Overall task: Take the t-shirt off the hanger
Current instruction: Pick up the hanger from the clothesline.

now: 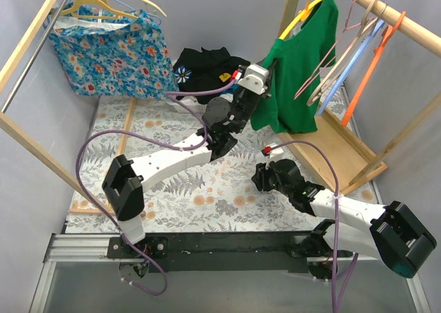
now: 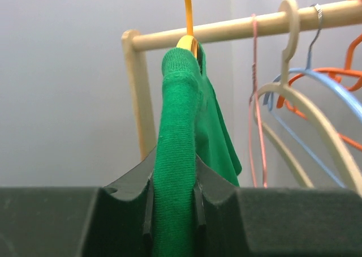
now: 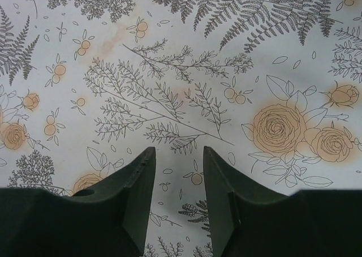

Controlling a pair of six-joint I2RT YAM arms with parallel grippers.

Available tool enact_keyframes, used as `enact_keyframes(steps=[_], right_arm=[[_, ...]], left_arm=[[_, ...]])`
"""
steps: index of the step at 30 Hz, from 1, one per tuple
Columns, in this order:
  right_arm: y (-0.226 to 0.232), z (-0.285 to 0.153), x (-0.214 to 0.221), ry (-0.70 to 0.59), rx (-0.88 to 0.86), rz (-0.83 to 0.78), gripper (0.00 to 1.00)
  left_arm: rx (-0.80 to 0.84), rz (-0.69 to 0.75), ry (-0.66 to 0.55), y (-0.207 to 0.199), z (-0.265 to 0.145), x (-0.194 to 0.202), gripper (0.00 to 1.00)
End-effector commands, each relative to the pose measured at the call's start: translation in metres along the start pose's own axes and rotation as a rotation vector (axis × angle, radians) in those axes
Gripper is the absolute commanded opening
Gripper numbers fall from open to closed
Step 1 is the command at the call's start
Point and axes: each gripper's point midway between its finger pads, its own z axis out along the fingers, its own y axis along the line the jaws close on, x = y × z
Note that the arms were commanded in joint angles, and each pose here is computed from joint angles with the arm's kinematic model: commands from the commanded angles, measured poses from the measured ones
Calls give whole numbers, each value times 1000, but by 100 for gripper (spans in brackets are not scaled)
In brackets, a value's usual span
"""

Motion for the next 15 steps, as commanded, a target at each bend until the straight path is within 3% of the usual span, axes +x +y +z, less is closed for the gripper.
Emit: enact_keyframes(steps=[1, 7, 8, 10, 13, 14, 15], right_arm=[[5, -4, -12, -45, -22, -5, 49], [11, -8, -27, -69, -49, -40, 54], [12, -9, -28, -70, -53, -43, 58], [16, -13, -41, -101, -65, -47, 62], [22, -21, -54, -139, -91, -60, 86], [24, -24, -60, -157, -100, -65, 98], [27, -28, -68, -187, -115, -71, 98]], left_arm=[[-125, -40, -45, 44, -28, -61, 0], [-143, -62, 122, 64, -95, -42, 0], [-158, -102, 98, 74, -105, -65, 0], [-163, -105, 155, 80, -122, -60, 0], [-156, -117, 208, 88, -147, -67, 0], [-161, -123, 209, 93, -152, -75, 0], [-165, -102, 248, 96, -159, -71, 0]])
